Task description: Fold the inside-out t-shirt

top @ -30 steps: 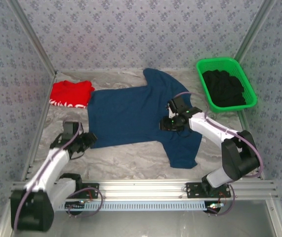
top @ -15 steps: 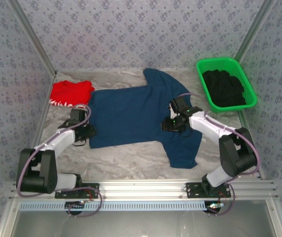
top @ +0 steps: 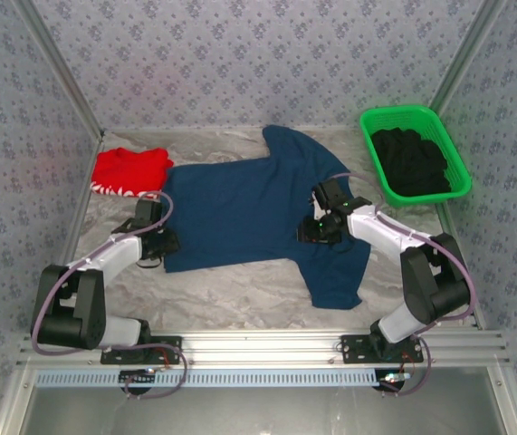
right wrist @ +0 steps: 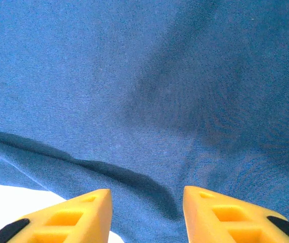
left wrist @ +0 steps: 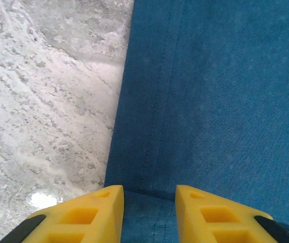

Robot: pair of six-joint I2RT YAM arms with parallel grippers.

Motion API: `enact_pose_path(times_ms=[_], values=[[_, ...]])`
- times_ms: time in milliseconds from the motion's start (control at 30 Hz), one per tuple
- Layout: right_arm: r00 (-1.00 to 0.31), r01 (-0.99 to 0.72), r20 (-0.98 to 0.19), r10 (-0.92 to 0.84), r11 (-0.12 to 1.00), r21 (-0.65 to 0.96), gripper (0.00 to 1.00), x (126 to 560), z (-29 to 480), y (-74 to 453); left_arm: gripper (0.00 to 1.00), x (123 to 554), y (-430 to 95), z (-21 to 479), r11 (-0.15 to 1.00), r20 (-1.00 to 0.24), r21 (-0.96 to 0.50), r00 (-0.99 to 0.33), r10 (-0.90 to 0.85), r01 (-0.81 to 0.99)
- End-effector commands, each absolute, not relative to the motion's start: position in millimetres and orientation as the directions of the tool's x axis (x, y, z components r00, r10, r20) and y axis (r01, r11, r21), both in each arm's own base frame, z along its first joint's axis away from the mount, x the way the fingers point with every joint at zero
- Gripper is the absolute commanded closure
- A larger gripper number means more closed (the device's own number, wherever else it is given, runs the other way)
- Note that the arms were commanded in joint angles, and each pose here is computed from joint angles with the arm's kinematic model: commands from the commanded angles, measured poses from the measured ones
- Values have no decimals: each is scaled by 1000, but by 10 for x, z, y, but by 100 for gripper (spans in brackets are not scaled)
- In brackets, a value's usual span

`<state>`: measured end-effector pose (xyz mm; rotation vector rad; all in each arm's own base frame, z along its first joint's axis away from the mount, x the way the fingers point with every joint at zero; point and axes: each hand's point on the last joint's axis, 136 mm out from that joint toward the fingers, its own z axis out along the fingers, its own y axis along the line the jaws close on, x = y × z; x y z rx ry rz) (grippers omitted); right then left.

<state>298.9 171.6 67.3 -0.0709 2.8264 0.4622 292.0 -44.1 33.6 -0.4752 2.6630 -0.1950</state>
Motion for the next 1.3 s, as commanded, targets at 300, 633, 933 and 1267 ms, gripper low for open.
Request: enact_pose_path(times_ms=[300, 633, 933, 1267], values=[[-962, -102, -271, -18, 949, 299, 57, 2925, 657, 1674, 71, 2851, -406, 237, 941, -368, -166, -867, -337, -296], [-962, -100, -271, -18, 950, 295, 57, 2928, 666, 1657, 94, 2800, -411, 232, 940, -355, -168, -872, -338, -296], [-958, -105, -285, -20, 953, 285, 57, 2935, 744, 1622, 100, 2457, -503, 474, 906, -313, -260, -859, -405, -333], [-957, -113, -290, -27, 951, 286, 57, 2969, 756, 1581, 100, 1729, -671, 461, 803, -172, -369, -815, -554, -468]])
